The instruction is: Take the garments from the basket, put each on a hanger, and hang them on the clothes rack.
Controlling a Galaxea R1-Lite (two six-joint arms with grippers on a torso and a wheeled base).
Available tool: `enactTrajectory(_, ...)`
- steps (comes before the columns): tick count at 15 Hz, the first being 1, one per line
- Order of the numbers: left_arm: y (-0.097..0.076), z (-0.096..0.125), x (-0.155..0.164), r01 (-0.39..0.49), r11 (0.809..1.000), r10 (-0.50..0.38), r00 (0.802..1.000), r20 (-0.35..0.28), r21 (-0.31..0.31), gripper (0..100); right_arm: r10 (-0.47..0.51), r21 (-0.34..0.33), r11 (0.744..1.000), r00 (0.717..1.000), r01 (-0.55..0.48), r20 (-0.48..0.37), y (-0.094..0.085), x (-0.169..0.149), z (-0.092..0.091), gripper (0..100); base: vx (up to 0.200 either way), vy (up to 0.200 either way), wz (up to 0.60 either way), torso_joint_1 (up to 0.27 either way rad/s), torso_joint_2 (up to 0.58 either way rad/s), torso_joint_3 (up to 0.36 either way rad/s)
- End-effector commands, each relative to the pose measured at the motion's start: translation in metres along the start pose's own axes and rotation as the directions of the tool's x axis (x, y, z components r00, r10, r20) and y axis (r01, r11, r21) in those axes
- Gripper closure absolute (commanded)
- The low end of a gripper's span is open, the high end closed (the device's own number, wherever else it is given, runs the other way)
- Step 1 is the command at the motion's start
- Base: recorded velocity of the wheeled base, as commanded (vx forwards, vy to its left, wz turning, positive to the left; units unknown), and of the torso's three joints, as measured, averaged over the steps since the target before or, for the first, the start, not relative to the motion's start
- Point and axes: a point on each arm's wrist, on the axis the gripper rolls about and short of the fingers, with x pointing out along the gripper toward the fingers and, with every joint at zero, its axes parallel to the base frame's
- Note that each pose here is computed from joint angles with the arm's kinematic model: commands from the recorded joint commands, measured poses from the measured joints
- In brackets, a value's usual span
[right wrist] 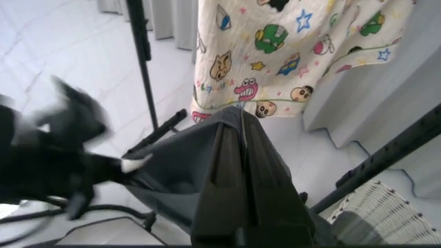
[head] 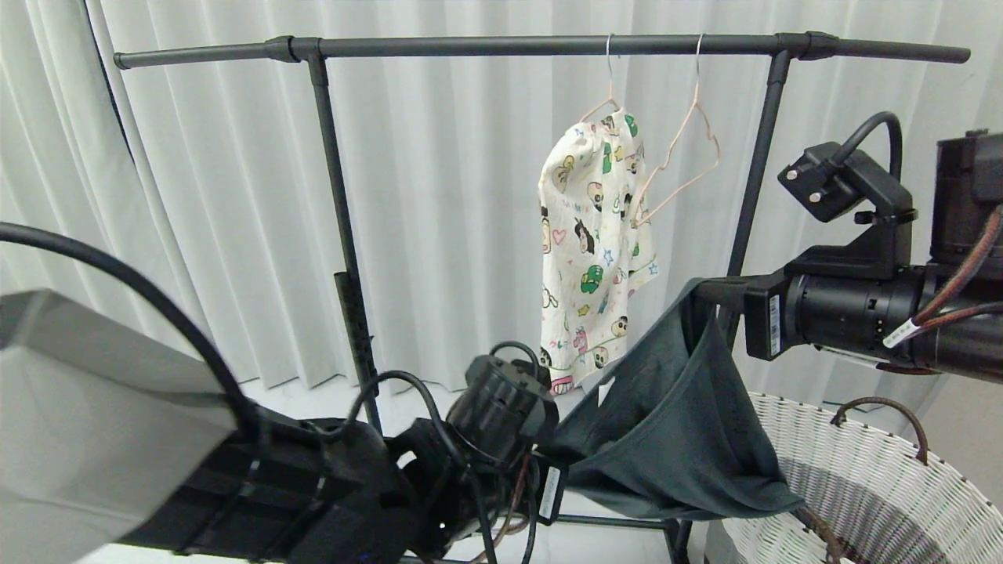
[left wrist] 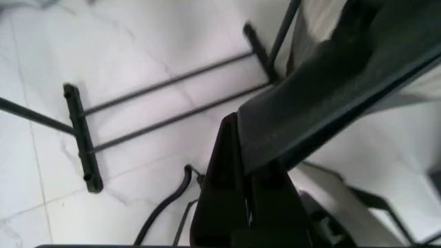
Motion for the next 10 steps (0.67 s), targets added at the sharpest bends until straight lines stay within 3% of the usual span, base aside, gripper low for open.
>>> enactTrajectory(1, 0.017, 0.044, -0.09, 0.027, 0.998, -0.012, 0.974, 0.226, -0.065, 100, -0.003, 0.0, 1.0, 1.0, 0.003, 0.028, -0.001, -0.005, 0.005, 100, 0.0, 0.0, 0.0, 0.0, 0.0, 0.0)
enactTrajectory(4, 0.026, 0.08, -0.181, 0.043, 0.995, -0.011, 0.943, 0.332, -0.089, 100, -0.004, -0.002, 1.0, 0.989, 0.005, 0.149, -0.002, -0.01, 0.022, 100, 0.0, 0.0, 0.0, 0.0, 0.0, 0.0)
enactTrajectory(5, 0.027, 0.087, -0.196, 0.048, 0.995, -0.013, 0.934, 0.356, -0.091, 100, -0.012, -0.003, 1.0, 0.986, 0.012, 0.169, -0.004, -0.014, 0.027, 100, 0.0, 0.0, 0.0, 0.0, 0.0, 0.0)
enactTrajectory(6, 0.027, 0.1, -0.224, 0.053, 0.996, -0.019, 0.917, 0.4, -0.076, 100, -0.018, -0.018, 1.0, 0.977, 0.023, 0.213, -0.006, -0.021, 0.038, 100, 0.0, 0.0, 0.0, 0.0, 0.0, 0.0)
enactTrajectory(8, 0.028, 0.107, -0.246, 0.017, 1.0, -0.013, 0.899, 0.438, -0.004, 100, -0.025, -0.048, 0.998, 0.963, 0.039, 0.269, -0.007, -0.034, 0.051, 100, 0.0, 0.0, 0.0, 0.0, 0.0, 0.0)
enactTrajectory(10, 0.03, 0.107, -0.256, -0.092, 0.993, 0.047, 0.882, 0.47, 0.074, 100, -0.024, -0.079, 0.996, 0.951, 0.05, 0.309, -0.007, -0.051, 0.061, 100, 0.0, 0.0, 0.0, 0.0, 0.0, 0.0)
